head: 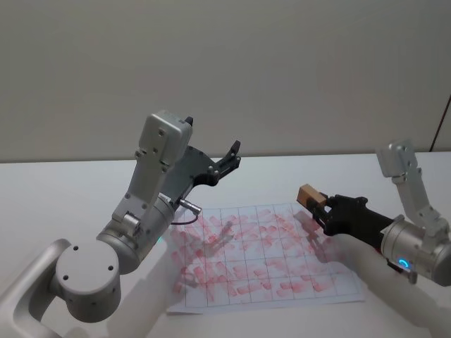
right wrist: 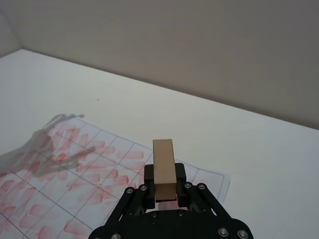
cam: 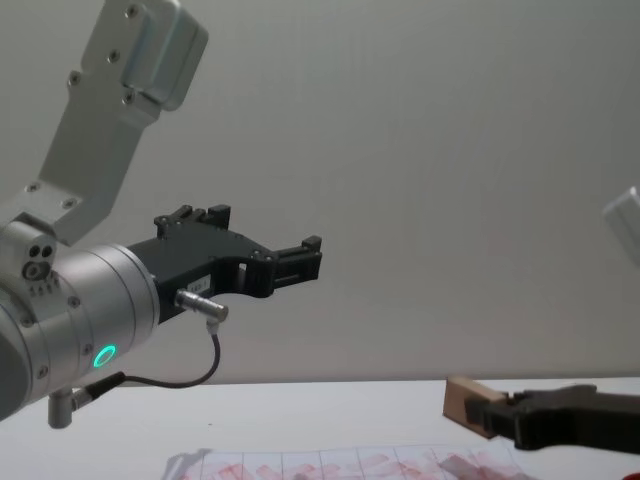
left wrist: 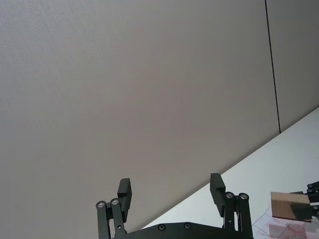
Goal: Use the one hand to pick up the stamp and affix it onto the A4 paper.
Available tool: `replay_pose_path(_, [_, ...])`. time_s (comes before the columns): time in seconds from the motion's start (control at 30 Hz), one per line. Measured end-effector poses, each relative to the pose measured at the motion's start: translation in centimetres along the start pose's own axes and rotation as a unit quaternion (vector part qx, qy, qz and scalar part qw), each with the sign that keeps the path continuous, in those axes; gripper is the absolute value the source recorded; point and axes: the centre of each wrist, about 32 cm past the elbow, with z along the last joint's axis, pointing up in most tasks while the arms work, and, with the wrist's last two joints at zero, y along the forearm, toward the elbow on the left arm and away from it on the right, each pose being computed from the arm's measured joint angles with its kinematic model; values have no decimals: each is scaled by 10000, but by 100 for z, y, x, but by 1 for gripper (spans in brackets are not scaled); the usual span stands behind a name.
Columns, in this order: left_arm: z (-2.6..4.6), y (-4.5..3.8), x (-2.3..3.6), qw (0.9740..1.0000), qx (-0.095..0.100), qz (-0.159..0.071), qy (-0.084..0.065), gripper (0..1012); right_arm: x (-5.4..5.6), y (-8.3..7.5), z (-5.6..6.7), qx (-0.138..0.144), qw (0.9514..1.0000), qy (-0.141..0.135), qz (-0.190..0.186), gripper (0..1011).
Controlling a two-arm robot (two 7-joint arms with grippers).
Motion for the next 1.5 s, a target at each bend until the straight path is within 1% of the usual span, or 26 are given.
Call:
replay_pose_path(0.27, [0, 0, 0, 10000, 0, 0, 0, 1001, 8, -18, -73, -299, 9995, -50, -4, 214])
replay_pose_path(0.6, [0, 0, 0, 10000, 0, 0, 0, 1001, -12, -37, -171, -485, 9988, -1, 9, 216])
replay_pose_path(1.0, [0, 0, 0, 10000, 0, 0, 0, 1001, -41, -18, -263, -564, 9983, 119, 9, 217])
replay_pose_path(1.37, [0, 0, 0, 10000, 0, 0, 0, 1001, -59, 6, -292, -605, 9981, 146, 3, 216])
replay_pose_path(1.5, [0, 0, 0, 10000, 0, 0, 0, 1001, -63, 8, -295, -582, 9982, 112, -4, 216])
